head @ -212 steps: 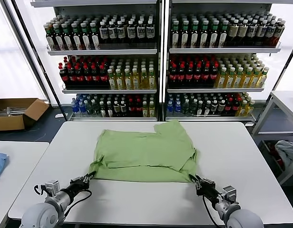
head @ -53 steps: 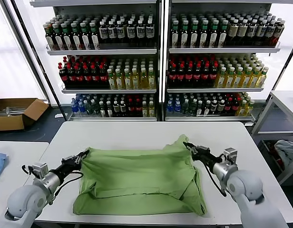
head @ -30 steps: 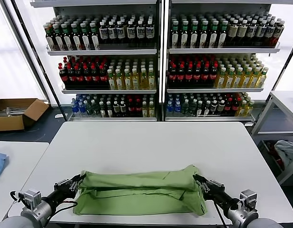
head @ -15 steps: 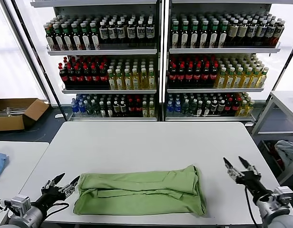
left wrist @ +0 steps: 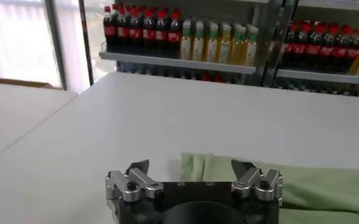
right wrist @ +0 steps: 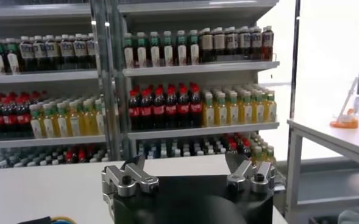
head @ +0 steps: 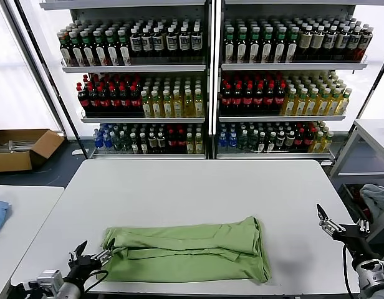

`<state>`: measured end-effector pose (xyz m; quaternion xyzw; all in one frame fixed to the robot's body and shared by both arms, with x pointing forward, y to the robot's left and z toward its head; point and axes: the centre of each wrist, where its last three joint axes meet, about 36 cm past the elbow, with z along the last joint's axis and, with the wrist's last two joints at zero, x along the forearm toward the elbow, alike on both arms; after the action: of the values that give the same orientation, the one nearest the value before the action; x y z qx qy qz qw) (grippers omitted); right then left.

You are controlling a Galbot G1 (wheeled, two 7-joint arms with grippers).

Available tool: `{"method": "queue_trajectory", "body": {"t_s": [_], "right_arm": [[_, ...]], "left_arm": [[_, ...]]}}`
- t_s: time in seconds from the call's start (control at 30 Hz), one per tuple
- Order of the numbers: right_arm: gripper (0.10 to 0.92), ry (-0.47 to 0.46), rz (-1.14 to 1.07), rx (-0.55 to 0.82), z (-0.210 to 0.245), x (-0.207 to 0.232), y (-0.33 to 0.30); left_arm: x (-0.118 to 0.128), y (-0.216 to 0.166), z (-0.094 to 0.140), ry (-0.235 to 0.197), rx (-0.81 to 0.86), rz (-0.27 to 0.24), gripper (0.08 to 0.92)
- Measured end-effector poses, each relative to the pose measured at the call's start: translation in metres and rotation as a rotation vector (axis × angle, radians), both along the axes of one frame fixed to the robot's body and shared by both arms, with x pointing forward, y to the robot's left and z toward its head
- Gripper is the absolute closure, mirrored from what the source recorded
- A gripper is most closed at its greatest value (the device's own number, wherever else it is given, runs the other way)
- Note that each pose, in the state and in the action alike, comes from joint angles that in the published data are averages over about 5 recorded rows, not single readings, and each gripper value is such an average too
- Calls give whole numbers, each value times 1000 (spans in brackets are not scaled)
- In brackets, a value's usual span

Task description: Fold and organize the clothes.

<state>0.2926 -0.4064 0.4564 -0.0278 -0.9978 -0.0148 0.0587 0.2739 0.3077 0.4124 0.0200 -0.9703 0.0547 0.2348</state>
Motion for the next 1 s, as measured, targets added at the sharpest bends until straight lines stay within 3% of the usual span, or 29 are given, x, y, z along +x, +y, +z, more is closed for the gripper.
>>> {"method": "queue_trajectory", "body": {"t_s": [0.43, 0.67, 1.0], "right_arm": [[200, -19, -17, -8, 0, 0, -6], [200, -26, -18, -8, 1, 1, -7], [200, -28, -21, -4, 1, 1, -7]], "left_arm": [[3, -29, -29, 35, -1, 49, 203], [0, -38, -38, 37, -2, 45, 372], [-4, -46, -44, 28, -10, 18, 683]]}}
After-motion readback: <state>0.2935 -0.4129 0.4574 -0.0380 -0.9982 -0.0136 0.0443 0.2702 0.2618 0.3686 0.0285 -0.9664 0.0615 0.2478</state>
